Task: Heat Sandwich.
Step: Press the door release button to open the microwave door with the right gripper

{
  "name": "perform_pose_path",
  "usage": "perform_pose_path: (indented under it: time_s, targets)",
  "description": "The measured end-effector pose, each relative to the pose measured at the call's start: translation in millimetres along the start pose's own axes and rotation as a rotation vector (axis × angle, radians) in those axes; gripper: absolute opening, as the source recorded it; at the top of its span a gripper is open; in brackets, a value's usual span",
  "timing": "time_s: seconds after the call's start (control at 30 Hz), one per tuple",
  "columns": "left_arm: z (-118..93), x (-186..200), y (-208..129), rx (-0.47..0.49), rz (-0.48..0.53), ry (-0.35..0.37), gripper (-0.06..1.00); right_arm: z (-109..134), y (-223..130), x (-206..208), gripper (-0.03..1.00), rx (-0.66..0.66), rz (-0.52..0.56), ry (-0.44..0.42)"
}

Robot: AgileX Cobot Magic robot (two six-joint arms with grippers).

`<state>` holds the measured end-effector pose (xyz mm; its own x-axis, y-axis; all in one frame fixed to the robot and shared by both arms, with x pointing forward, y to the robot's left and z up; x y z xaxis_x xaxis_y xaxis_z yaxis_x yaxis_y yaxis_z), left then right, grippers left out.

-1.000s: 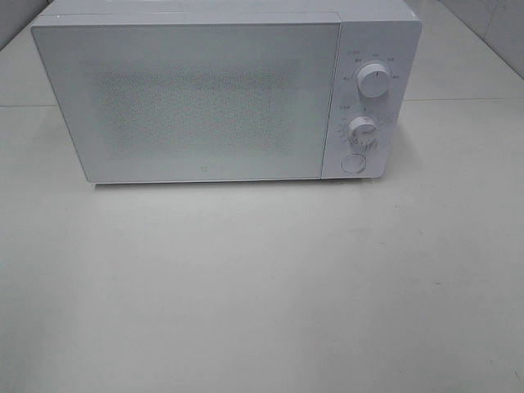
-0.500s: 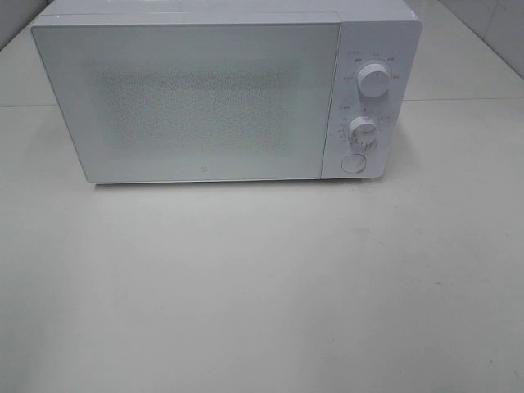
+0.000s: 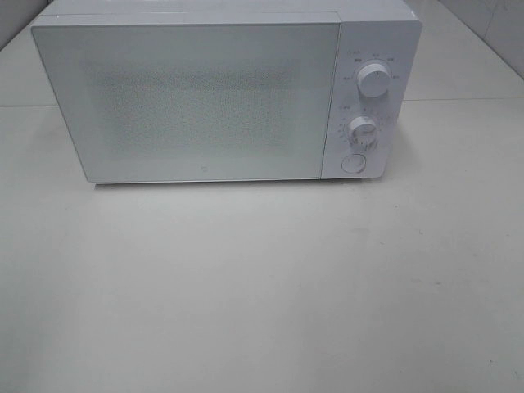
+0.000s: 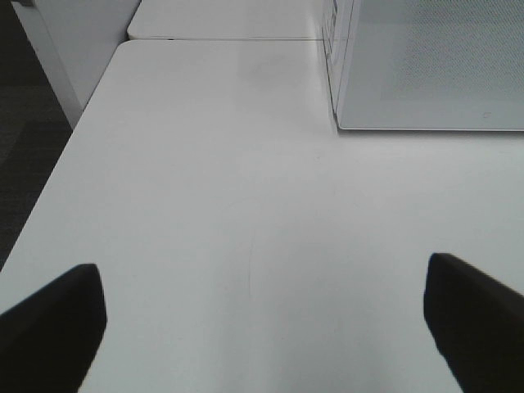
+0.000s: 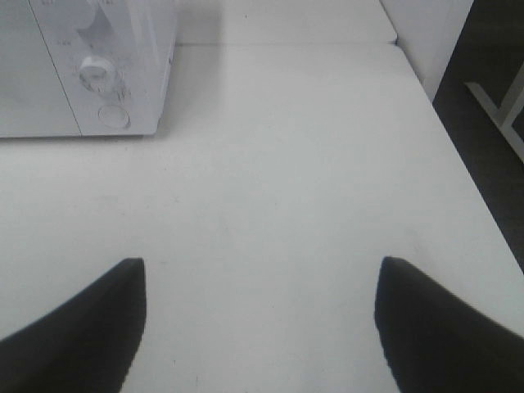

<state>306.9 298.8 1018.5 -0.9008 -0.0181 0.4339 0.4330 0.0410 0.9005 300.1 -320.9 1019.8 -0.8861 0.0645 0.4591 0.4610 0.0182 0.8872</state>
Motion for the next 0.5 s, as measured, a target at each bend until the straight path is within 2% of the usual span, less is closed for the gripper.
perform_pose_path:
  time_s: [0.5]
  targets:
    - [0,0,0,0.000,0.000,0.000,0.99,13,33,-34,0.75,0.009,0.003,0.034]
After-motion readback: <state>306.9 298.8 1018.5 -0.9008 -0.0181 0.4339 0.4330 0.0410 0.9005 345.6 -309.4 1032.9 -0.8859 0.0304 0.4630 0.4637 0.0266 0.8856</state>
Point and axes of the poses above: a point on each arm's last joint axis where the gripper is mounted, x pointing back along that axis away from the gripper, z along the wrist's bending axis when the last joint is at zero, y = z × x, the point moved 8 cm from there along -x, pointing out along that axis toward the gripper, and after that the axes turned 2 degrees about x, right-handed, at the moved point
